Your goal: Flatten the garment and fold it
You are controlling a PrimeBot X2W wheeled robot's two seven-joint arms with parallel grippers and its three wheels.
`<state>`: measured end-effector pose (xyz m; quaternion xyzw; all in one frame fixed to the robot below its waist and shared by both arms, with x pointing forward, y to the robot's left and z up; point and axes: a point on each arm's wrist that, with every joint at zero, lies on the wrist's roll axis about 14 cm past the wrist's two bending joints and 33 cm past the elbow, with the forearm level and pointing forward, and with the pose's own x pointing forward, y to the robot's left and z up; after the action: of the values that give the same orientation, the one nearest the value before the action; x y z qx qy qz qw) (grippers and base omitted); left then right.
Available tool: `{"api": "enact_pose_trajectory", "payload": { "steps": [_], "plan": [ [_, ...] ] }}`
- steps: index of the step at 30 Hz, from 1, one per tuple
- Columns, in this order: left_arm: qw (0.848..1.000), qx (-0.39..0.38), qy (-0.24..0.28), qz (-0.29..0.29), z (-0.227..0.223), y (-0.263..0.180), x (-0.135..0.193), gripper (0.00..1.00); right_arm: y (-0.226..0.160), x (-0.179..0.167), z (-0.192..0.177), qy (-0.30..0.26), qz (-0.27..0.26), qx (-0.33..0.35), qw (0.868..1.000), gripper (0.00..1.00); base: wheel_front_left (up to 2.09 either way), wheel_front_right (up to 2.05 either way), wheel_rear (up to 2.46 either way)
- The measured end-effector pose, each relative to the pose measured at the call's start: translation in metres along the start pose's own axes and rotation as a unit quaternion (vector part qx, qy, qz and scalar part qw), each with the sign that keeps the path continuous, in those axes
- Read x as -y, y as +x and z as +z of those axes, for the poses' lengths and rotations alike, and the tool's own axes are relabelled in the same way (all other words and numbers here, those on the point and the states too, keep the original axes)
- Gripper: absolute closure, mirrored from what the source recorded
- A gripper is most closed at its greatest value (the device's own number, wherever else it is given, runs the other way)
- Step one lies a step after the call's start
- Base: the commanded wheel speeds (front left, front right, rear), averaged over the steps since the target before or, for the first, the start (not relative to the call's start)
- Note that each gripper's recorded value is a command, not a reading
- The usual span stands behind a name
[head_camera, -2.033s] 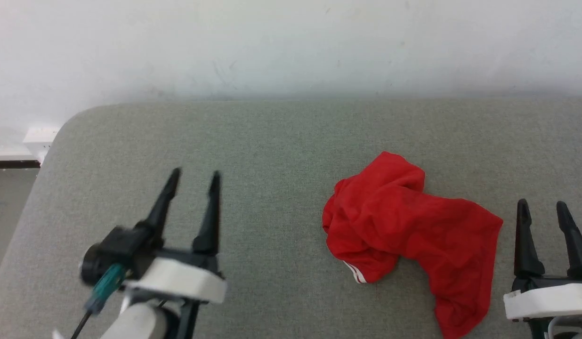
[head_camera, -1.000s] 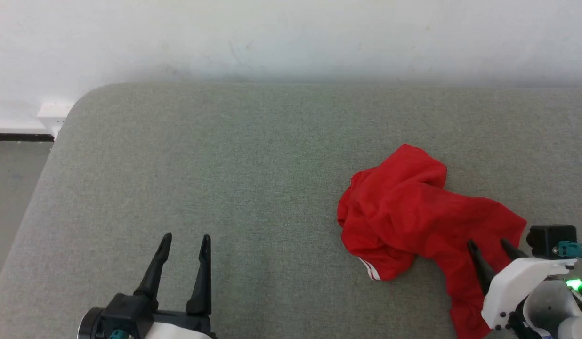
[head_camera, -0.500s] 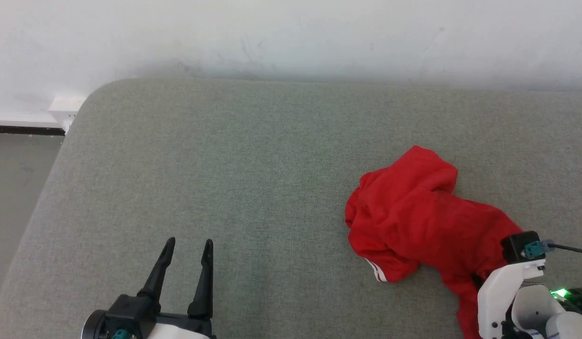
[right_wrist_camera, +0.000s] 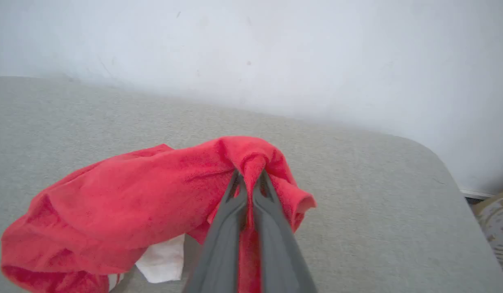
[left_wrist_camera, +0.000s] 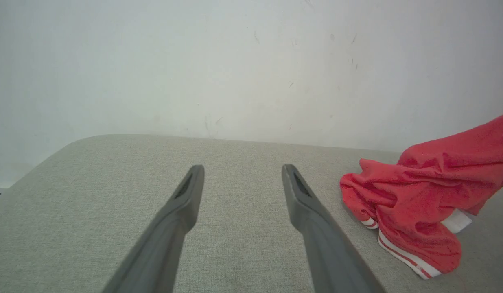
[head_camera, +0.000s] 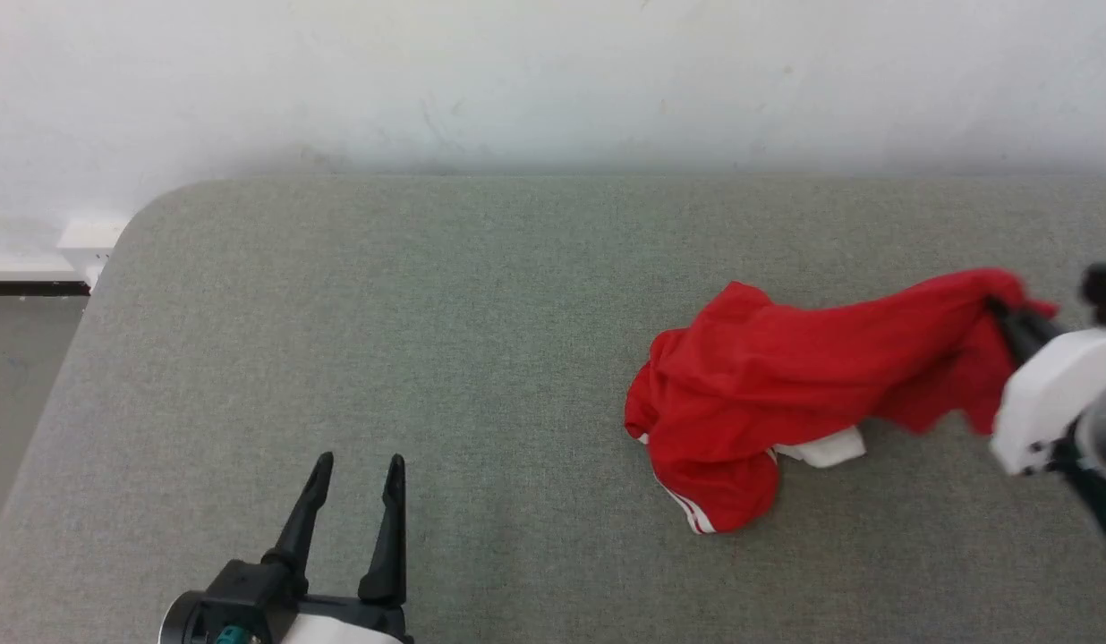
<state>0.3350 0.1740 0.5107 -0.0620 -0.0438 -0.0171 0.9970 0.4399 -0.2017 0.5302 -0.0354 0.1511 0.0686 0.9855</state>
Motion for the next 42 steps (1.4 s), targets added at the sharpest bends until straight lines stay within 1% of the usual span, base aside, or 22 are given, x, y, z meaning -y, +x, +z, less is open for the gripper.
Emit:
{"api": "enact_pose_trajectory", "payload": {
  "steps": [2, 5, 7, 8, 11, 14, 16, 18, 19, 20, 21, 23, 26, 30, 33, 37, 42],
  "plan": [
    [1.000, 0.000, 0.000, -0.003, 0.000, 0.000, 0.001, 0.00, -0.006, 0.025, 0.015, -0.008, -0.032, 0.016, 0.999, 1.00, 0.00, 0.00, 0.00],
    [1.000, -0.003, -0.001, -0.001, -0.002, -0.001, -0.001, 0.00, -0.018, 0.069, 0.019, -0.020, -0.096, 0.016, 0.995, 1.00, 0.00, 0.00, 0.00],
    [1.000, -0.006, 0.000, 0.005, -0.003, -0.003, -0.004, 0.00, -0.030, 0.094, 0.002, -0.020, -0.135, -0.006, 0.991, 1.00, 0.00, 0.00, 0.00],
    [1.000, -0.006, 0.001, 0.009, -0.004, -0.004, -0.006, 0.00, -0.036, 0.102, -0.014, -0.017, -0.150, -0.028, 0.988, 1.00, 0.00, 0.00, 0.00],
    [1.000, -0.011, 0.003, 0.019, -0.006, -0.006, -0.013, 0.00, -0.056, 0.108, -0.074, 0.011, -0.171, -0.105, 0.980, 1.00, 0.00, 0.00, 0.00],
    [1.000, -0.016, 0.004, 0.024, -0.009, -0.007, -0.016, 0.00, -0.074, 0.098, -0.128, 0.043, -0.175, -0.169, 0.969, 1.00, 0.00, 0.00, 0.00],
    [0.999, -0.020, 0.004, 0.027, -0.011, -0.008, -0.018, 0.00, -0.079, 0.090, -0.150, 0.054, -0.173, -0.192, 0.965, 1.00, 0.00, 0.00, 0.00],
    [0.999, -0.022, 0.005, 0.026, -0.012, -0.008, -0.018, 0.00, -0.080, 0.086, -0.158, 0.062, -0.171, -0.195, 0.964, 1.00, 0.00, 0.00, 0.00],
    [0.999, -0.022, 0.004, 0.024, -0.012, -0.007, -0.017, 0.00, -0.080, 0.085, -0.159, 0.060, -0.171, -0.194, 0.964, 0.93, 0.00, 0.00, 0.00],
    [0.999, -0.022, 0.004, 0.023, -0.012, -0.007, -0.016, 0.00, -0.080, 0.085, -0.158, 0.060, -0.171, -0.190, 0.965, 0.57, 0.00, 0.00, 0.00],
    [1.000, -0.022, 0.003, 0.022, -0.012, -0.007, -0.016, 0.00, -0.078, 0.085, -0.156, 0.059, -0.169, -0.185, 0.966, 0.00, 0.00, 0.00, 0.00],
    [1.000, -0.021, 0.003, 0.020, -0.012, -0.007, -0.015, 0.00, -0.073, 0.082, -0.146, 0.050, -0.161, -0.172, 0.970, 0.00, 0.00, 0.00, 0.00],
    [1.000, -0.019, 0.001, 0.018, -0.011, -0.006, -0.013, 0.00, -0.055, 0.073, -0.106, 0.046, -0.135, -0.116, 0.983, 0.00, 0.00, 0.00, 0.00],
    [1.000, -0.018, -0.001, 0.019, -0.011, -0.007, -0.013, 0.00, -0.033, 0.044, -0.043, 0.047, -0.076, -0.045, 0.995, 0.00, 0.00, 0.00, 0.00],
    [1.000, -0.018, 0.000, 0.023, -0.010, -0.008, -0.015, 0.00, -0.020, 0.024, -0.013, 0.032, -0.035, -0.032, 0.998, 0.00, 0.00, 0.00, 0.00],
    [0.999, -0.023, -0.001, 0.028, -0.013, -0.009, -0.017, 0.00, 0.001, 0.003, 0.001, 0.005, 0.003, -0.051, 0.999, 0.00, 0.00, 0.00, 0.00],
    [0.999, -0.023, -0.001, 0.034, -0.013, -0.005, -0.021, 0.00, 0.033, -0.022, -0.019, -0.019, 0.039, -0.128, 0.991, 0.00, 0.00, 0.00, 0.00]
  ]
}}
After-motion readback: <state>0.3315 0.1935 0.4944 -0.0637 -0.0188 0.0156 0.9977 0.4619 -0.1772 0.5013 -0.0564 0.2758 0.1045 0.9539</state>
